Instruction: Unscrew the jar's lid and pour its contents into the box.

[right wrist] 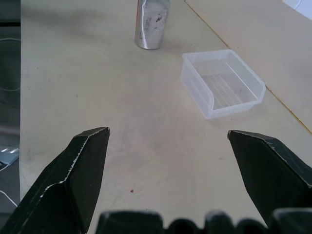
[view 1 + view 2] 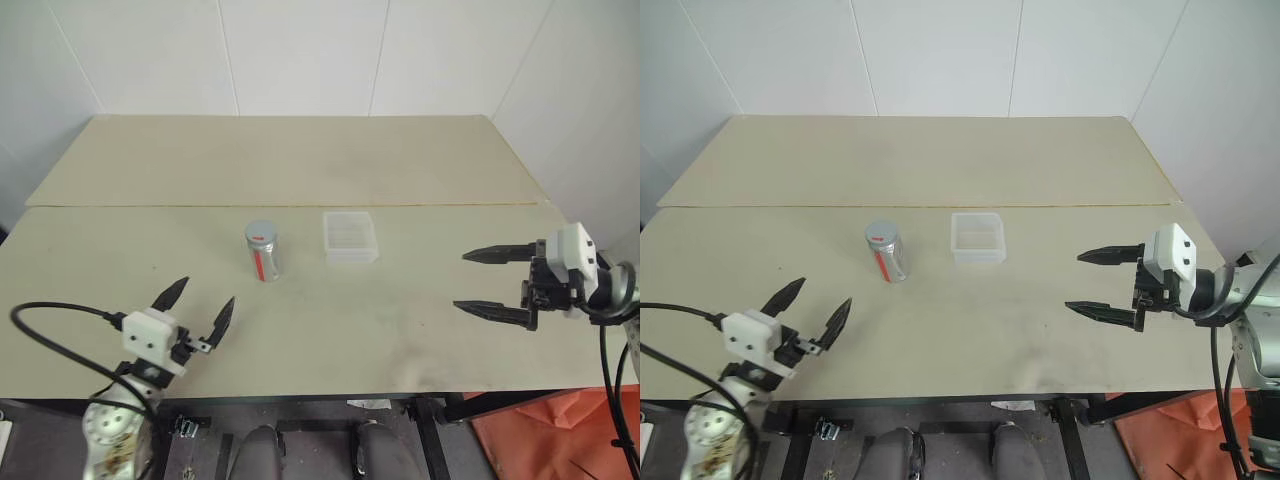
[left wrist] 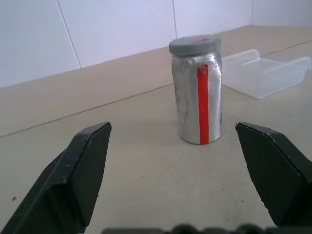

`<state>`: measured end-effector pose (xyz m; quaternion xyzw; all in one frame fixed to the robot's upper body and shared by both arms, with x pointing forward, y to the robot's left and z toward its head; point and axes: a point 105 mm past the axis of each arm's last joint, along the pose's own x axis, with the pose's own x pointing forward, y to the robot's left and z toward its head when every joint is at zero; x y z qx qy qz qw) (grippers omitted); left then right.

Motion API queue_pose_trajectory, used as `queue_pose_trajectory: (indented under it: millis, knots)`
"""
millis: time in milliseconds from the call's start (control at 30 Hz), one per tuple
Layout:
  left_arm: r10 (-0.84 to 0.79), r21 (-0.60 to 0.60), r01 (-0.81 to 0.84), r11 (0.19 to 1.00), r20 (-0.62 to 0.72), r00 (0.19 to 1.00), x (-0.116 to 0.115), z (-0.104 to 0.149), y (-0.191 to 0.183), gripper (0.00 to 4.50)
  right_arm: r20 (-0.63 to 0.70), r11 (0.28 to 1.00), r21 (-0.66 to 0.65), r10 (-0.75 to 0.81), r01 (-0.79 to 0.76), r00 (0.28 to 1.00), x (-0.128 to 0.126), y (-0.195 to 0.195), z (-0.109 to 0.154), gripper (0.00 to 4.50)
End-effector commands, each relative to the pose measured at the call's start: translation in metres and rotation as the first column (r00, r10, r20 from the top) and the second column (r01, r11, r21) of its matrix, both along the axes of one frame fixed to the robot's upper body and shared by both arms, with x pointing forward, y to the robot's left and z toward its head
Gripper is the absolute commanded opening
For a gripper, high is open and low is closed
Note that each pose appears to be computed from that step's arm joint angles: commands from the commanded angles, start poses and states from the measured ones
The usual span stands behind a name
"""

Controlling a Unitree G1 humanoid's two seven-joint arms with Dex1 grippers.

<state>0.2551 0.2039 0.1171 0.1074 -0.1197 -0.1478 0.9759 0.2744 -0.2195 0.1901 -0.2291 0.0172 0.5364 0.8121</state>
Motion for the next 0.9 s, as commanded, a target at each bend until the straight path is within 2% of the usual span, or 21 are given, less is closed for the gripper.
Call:
queue_pose_trajectory:
  millis: [33, 400, 667, 900]
  knots:
    - [-0.022, 0.022, 0.021, 1.0, 0.036, 0.999, 0.011, -0.002, -0.019, 4.45, 0.036, 0.999, 0.027, 0.046, -0.047, 0.998, -0.008, 0.015, 0.008, 4.5]
    - [-0.009, -0.004, 0.01, 1.0, 0.056, 0.998, 0.045, -0.008, -0.048, 4.45, 0.028, 0.998, 0.053, 0.018, -0.02, 0.999, -0.021, 0.021, 0.003, 4.5]
    - [0.049, -0.061, -0.045, 0.997, 0.064, 0.997, 0.064, -0.004, -0.049, 4.45, 0.033, 0.999, 0.05, -0.016, 0.014, 0.999, -0.026, 0.017, 0.003, 4.5]
    - [0.067, -0.036, -0.064, 0.997, 0.062, 0.996, 0.08, -0.008, -0.055, 4.45, 0.038, 0.998, 0.046, -0.032, 0.03, 0.999, -0.027, 0.014, 0.003, 4.5]
